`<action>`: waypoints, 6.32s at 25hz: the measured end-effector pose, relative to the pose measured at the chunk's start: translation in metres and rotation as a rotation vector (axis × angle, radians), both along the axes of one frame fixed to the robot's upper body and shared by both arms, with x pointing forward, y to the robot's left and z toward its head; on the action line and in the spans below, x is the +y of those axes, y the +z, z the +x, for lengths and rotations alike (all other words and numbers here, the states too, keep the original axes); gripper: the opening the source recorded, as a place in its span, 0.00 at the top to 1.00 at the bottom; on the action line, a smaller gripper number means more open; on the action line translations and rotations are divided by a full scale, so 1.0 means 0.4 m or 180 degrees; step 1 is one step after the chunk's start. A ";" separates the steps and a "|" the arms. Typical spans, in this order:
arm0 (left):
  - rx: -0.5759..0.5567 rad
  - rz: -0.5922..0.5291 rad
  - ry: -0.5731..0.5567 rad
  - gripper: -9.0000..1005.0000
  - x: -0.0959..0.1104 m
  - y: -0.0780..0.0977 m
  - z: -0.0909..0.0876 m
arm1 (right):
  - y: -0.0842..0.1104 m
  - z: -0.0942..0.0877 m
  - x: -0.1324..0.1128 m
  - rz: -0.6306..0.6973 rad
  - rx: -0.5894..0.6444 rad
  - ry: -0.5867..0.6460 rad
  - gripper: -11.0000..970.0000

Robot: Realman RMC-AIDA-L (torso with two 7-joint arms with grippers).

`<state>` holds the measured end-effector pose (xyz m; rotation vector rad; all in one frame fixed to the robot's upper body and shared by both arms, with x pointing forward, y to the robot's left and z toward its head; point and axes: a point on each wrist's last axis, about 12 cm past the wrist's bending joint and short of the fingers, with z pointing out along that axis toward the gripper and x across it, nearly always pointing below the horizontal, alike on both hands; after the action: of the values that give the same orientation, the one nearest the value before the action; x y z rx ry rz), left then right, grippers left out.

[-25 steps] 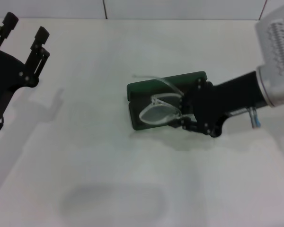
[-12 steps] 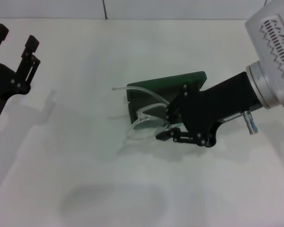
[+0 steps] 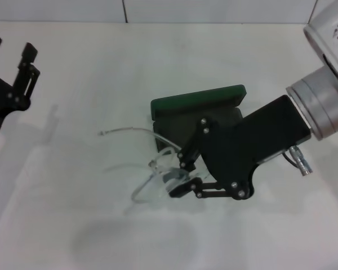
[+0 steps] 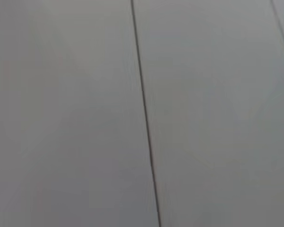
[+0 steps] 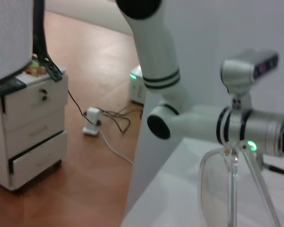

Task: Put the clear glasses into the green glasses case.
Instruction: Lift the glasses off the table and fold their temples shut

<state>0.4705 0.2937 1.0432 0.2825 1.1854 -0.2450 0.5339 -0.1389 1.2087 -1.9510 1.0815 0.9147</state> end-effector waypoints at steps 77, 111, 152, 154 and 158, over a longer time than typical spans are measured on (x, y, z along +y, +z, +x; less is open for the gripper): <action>-0.0652 0.0025 -0.1136 0.11 -0.110 0.066 0.006 | -0.043 0.093 0.036 0.0687 0.0771 -0.0285 0.86; -0.0676 0.0019 -0.1228 0.11 -0.124 0.073 0.017 | -0.063 0.088 0.049 0.0670 0.0481 -0.0245 0.86; -0.0678 0.0045 -0.1085 0.11 -0.107 0.072 0.019 | -0.054 0.074 0.043 0.0694 0.0480 -0.0101 0.85; -0.0680 0.0047 -0.1090 0.11 -0.108 0.073 0.020 | -0.054 0.072 0.046 0.0697 0.0480 -0.0089 0.85; -0.0685 0.0057 -0.1154 0.11 -0.115 0.074 0.021 | -0.053 0.073 0.056 0.0685 0.0472 -0.0072 0.85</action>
<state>0.4789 0.2477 1.0727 0.5274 0.9188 -0.5075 0.5631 -0.1165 1.1873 -1.7137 1.0390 1.1292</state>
